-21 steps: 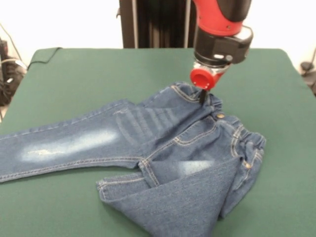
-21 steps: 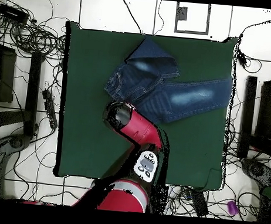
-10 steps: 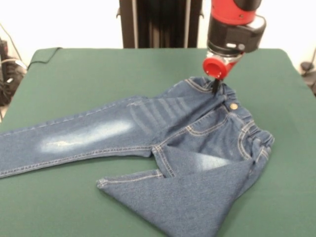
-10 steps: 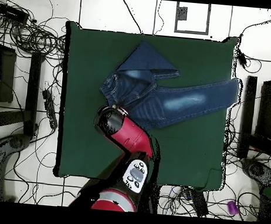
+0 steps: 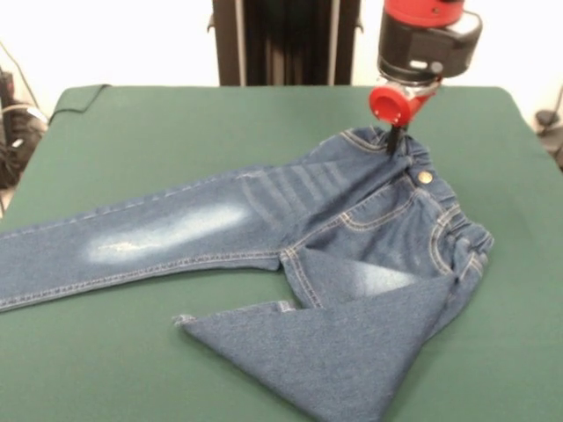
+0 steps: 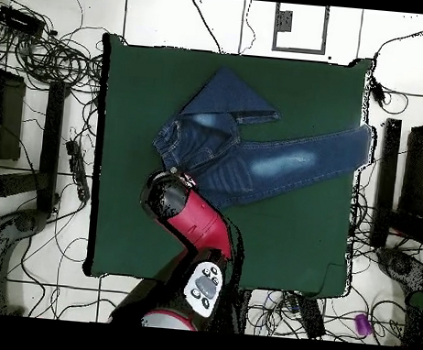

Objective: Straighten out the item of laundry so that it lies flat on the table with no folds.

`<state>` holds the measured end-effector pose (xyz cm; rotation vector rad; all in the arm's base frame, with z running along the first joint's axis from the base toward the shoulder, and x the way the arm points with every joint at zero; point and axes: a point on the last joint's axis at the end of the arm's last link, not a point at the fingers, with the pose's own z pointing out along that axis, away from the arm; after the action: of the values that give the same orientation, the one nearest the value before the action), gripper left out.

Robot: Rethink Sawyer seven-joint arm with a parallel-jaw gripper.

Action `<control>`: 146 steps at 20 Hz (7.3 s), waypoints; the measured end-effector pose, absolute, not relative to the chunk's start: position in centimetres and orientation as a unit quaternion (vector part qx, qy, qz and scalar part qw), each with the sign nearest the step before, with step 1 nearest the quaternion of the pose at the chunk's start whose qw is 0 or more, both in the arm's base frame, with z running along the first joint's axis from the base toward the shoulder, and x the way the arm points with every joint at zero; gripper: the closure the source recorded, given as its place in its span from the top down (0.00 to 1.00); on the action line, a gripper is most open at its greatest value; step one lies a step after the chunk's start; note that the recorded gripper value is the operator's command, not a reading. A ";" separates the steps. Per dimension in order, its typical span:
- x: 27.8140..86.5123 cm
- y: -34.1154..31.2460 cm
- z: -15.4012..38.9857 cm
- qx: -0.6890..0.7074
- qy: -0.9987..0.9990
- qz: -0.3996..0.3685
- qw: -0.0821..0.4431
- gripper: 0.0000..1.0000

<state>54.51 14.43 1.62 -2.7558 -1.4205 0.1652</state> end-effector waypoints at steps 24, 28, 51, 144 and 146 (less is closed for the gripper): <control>53.2 20.6 2.3 -0.897 -0.441 0.028 0.017 0.00; 52.4 22.8 2.9 -0.893 -0.449 0.024 0.019 0.00; 49.4 27.7 5.3 -0.887 -0.459 0.030 0.041 1.00; 73.6 0.7 -4.3 -0.824 -0.558 -0.075 -0.057 1.00; 73.7 0.4 -4.2 -0.828 -0.554 -0.073 -0.055 1.00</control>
<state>73.73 0.41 -4.20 -2.6952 -1.8021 -0.2376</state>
